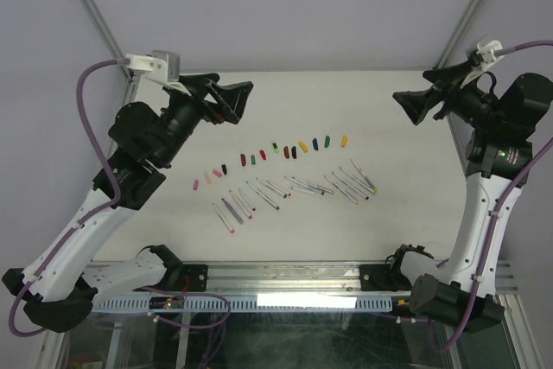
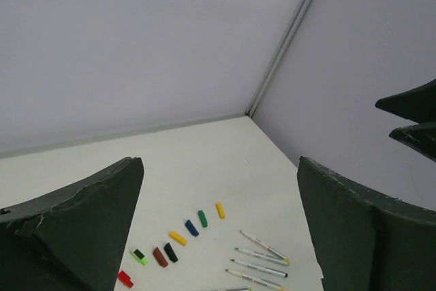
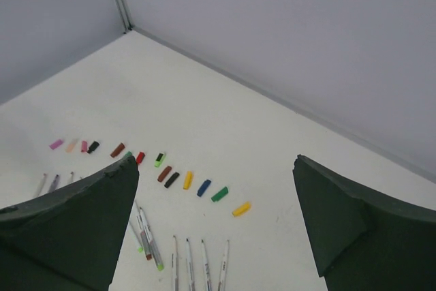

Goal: Open the pen caps
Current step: Reset both arms

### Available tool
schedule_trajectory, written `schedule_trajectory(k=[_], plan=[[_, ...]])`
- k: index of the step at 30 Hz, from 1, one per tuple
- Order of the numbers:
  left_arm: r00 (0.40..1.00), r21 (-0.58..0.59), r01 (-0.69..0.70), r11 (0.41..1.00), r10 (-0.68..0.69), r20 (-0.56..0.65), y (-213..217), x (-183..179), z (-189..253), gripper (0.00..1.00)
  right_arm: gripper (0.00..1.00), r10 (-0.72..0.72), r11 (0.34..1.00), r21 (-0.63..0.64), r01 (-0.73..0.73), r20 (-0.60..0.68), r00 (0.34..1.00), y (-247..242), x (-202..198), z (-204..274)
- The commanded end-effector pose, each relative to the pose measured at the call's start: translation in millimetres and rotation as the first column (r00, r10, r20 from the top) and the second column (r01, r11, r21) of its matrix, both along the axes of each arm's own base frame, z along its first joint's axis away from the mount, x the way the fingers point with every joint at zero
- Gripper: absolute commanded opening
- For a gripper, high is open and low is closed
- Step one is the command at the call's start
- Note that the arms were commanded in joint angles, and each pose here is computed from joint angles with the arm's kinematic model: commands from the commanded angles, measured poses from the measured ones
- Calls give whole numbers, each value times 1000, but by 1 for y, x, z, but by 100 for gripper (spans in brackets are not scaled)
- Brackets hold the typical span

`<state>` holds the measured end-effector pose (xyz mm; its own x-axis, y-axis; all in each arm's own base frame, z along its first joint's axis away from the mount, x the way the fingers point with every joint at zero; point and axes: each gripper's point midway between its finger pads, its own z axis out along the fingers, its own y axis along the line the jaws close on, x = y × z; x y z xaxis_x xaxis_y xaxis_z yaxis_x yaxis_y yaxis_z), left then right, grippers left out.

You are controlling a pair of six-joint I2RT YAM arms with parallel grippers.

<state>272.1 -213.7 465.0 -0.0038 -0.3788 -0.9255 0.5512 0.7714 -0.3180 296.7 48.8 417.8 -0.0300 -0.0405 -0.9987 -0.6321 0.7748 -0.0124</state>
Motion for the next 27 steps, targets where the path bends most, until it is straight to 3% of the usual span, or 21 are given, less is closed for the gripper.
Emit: schedule_trajectory(k=[1,8,27], plan=[[997,11,0,1000,1,-79,16,-16,12,99,98,49,993,108,-53,41,998,17,-24,53],[999,-7,16,1000,-16,-44,27,-35,30,99,99,-37,977,209,40,-18,999,12,-23,65],[999,-4,33,999,-33,-39,25,-37,28,99,99,-25,980,199,26,-11,1000,18,-37,72]])
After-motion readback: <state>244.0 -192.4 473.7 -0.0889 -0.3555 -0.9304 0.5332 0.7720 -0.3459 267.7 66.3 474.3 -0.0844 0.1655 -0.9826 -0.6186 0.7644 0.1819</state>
